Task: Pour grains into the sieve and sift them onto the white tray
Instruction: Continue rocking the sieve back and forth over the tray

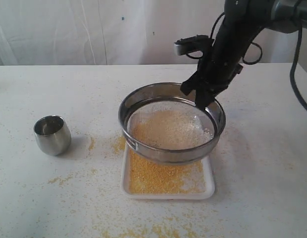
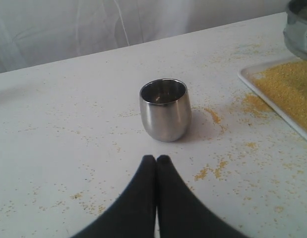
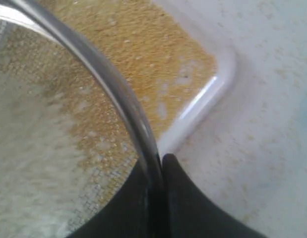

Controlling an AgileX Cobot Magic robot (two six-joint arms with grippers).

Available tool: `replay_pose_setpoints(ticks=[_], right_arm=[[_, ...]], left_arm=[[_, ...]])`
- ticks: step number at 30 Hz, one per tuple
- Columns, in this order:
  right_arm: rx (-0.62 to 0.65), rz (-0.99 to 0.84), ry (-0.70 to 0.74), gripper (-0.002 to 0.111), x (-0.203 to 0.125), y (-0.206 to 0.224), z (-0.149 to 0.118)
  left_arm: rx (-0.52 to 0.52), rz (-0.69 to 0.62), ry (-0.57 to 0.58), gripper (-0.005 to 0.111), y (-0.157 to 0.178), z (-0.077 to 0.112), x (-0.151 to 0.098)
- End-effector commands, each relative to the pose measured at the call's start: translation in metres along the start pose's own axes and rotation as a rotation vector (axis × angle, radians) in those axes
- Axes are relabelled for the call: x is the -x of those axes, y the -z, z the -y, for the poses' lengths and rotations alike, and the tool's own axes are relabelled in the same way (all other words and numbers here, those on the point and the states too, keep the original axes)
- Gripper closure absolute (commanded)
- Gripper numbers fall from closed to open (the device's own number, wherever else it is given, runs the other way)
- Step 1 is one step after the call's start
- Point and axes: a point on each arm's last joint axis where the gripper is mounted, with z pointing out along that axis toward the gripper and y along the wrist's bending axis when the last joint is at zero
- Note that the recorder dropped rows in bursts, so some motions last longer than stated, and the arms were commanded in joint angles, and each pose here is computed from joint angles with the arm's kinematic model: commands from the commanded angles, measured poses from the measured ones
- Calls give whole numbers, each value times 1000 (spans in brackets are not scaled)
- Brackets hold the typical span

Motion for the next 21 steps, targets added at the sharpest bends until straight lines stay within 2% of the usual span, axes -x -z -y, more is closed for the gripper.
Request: replay_pose_setpoints(ticks=[1,2,3,4,6,7,8,9,10,11,12,13,14,17,18,20,21], right_arm=[[-225,39,-281,108,-4,13,25],[-77,20,-143,108,-3,11,11],[85,60,101,108,1,11,-4],[101,70,124,108,2,11,-6],[-73,80,-73,108,3,12,11],[-229,94,-362,108,0,14,26],[-253,94,-391,108,0,15,28],[-202,89,-353,108,0,14,23],[-97,78,-241,108,2,12,13],[46,69,-102,108,3,12,-1],[200,129,118,108,7,14,-16],[206,134,126,108,7,14,-17],[173,106,66,108,5,13,-13],[-126,124,-310,108,4,15,18],[-183,115,-397,108,2,16,24],[32,84,-187,108,3,14,2],[201,124,41,108,6,16,-15]], left_arm=[[2,3,7,107,0,0,-1],[2,3,7,107,0,0,-1],[2,3,7,107,0,0,-1],[2,3,7,107,0,0,-1],[2,3,7,107,0,0,-1],[2,3,7,107,0,0,-1],[2,3,7,107,0,0,-1],[2,3,7,107,0,0,-1],[2,3,7,107,0,0,-1],[2,3,7,107,0,0,-1],[2,3,7,107,0,0,-1],[2,3,7,107,0,0,-1],[2,3,7,107,0,0,-1],[2,3,7,107,0,0,-1],[2,3,7,107,0,0,-1],[2,3,7,107,0,0,-1],[2,3,7,107,0,0,-1]])
